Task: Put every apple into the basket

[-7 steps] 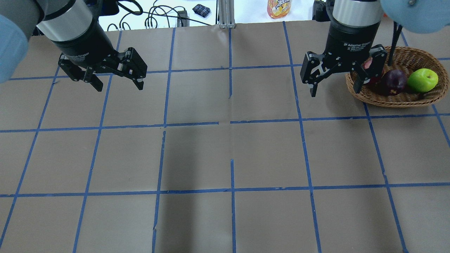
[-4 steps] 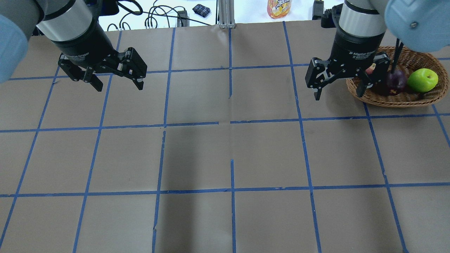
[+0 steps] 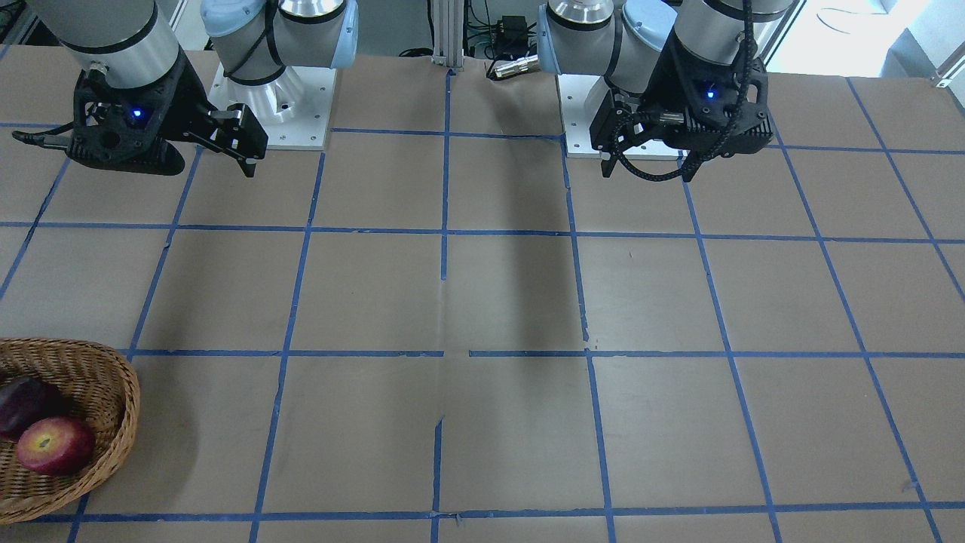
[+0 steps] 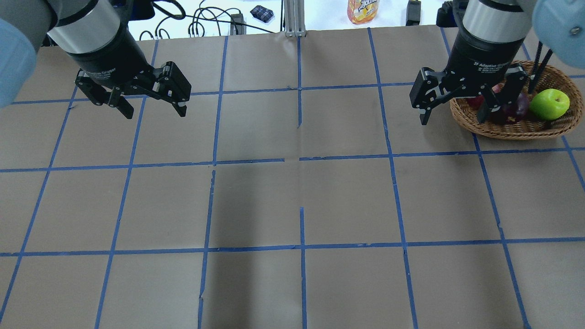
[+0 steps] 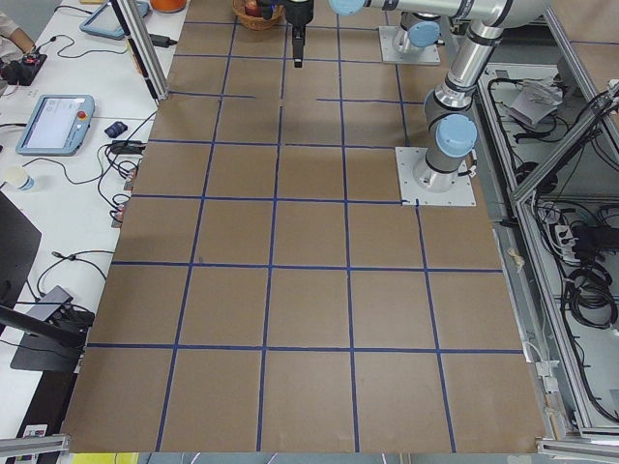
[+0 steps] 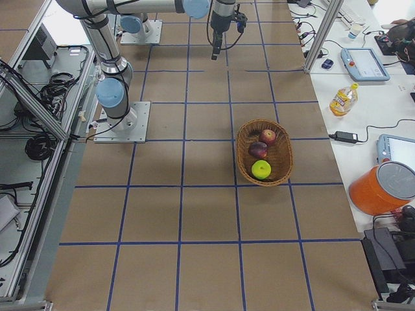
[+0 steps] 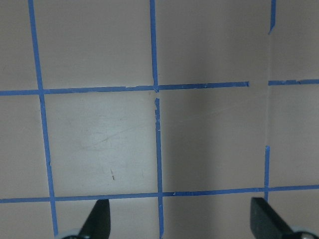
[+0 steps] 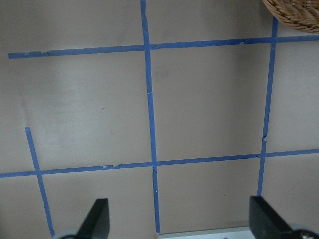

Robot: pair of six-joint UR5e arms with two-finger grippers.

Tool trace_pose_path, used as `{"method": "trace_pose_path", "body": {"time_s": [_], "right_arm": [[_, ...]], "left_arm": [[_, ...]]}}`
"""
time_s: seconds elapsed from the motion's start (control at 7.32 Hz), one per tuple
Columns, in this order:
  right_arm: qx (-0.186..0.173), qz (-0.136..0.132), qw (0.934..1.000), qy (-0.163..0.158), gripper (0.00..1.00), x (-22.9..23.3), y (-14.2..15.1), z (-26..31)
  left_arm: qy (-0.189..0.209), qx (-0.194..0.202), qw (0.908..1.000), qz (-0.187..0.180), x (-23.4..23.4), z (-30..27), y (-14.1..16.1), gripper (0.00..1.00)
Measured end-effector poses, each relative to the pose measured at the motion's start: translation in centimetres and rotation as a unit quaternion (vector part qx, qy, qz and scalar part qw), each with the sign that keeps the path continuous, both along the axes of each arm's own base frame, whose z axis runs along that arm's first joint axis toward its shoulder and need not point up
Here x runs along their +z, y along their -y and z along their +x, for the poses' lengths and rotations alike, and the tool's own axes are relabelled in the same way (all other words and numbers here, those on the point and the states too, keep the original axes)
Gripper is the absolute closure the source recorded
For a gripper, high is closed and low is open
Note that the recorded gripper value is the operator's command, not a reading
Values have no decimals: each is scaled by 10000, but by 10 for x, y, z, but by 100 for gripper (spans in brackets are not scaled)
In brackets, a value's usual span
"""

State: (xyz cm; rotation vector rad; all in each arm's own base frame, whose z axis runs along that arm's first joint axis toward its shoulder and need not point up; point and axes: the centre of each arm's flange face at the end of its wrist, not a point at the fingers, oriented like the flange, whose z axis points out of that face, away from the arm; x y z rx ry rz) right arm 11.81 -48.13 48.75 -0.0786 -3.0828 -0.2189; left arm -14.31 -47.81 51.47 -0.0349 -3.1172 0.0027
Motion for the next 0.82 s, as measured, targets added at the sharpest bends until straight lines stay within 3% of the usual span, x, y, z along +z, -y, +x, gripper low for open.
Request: {"method": "trace_pose_path", "body": {"time_s": [0.41,0.82], "right_arm": [[0,-310,9995,-4,0,-3,-3,-1],[-19,-432,9988,247,0,7,-13,6]], "left_arm": [[0,0,10000,5,0,0,0,0],[1,0,10000,6,0,0,0,0]]}}
